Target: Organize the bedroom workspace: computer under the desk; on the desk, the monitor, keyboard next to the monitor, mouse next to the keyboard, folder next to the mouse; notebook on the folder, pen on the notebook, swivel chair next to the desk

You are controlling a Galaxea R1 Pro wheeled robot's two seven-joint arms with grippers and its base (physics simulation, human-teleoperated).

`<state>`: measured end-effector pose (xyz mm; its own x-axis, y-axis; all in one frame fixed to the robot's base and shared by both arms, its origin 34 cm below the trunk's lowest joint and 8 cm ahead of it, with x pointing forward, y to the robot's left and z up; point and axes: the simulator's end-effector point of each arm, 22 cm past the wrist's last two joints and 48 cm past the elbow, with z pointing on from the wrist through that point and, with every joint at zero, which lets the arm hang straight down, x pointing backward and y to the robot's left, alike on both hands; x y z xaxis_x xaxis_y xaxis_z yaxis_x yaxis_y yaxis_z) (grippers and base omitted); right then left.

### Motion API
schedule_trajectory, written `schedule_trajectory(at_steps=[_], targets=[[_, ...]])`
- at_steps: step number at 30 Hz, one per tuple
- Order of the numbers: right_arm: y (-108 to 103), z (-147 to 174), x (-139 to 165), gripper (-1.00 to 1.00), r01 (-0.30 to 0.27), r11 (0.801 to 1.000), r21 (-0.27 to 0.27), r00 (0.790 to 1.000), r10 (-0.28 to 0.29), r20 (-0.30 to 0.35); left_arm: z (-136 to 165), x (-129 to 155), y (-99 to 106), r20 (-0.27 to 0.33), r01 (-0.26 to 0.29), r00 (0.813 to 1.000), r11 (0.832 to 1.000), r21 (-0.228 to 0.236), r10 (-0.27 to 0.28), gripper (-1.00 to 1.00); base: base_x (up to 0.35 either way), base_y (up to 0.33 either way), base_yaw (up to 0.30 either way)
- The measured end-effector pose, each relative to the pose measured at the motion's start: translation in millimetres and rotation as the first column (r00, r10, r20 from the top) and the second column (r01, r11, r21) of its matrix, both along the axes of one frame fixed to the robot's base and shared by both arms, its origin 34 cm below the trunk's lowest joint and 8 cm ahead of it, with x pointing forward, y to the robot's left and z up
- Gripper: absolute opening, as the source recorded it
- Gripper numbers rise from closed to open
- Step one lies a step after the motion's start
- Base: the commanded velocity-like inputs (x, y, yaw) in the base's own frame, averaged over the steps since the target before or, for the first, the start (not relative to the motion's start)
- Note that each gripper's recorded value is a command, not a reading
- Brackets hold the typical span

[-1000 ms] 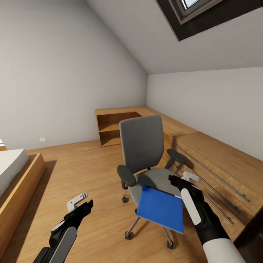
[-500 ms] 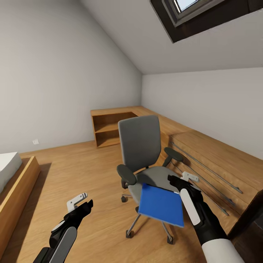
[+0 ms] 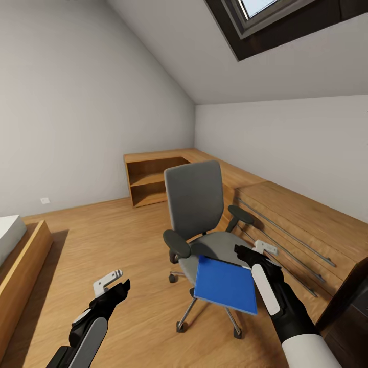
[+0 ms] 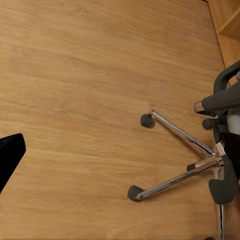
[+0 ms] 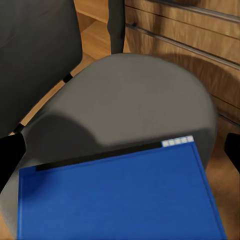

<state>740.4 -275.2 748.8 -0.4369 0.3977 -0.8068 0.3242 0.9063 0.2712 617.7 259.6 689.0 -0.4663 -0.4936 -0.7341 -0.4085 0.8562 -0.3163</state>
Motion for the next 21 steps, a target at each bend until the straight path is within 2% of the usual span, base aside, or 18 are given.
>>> schedule_trajectory(at_steps=[5,17,21], targets=[[-0.3,-1.8,-0.4,1.0,0.001,1.0,0.002,1.0,-0.001,-0.003,0.6,0.4,-0.1,0.002,0.002,1.0,1.0,0.002,-0.002,1.0,0.0,0.19,0.0],[-0.1,-3.1,-0.4,1.0,0.001,1.0,0.004,1.0,-0.001,-0.004,4.9,1.8,-0.9,0.012,0.002,1.0,1.0,-0.004,-0.002,1.0,0.0,0.011,0.0],[1.1,-4.0,-0.5,1.0,0.003,1.0,0.026,1.0,-0.002,-0.005,7.4,2.5,-0.8,0.017,0.001,1.0,1.0,-0.004,-0.001,1.0,0.0,0.001,0.0]])
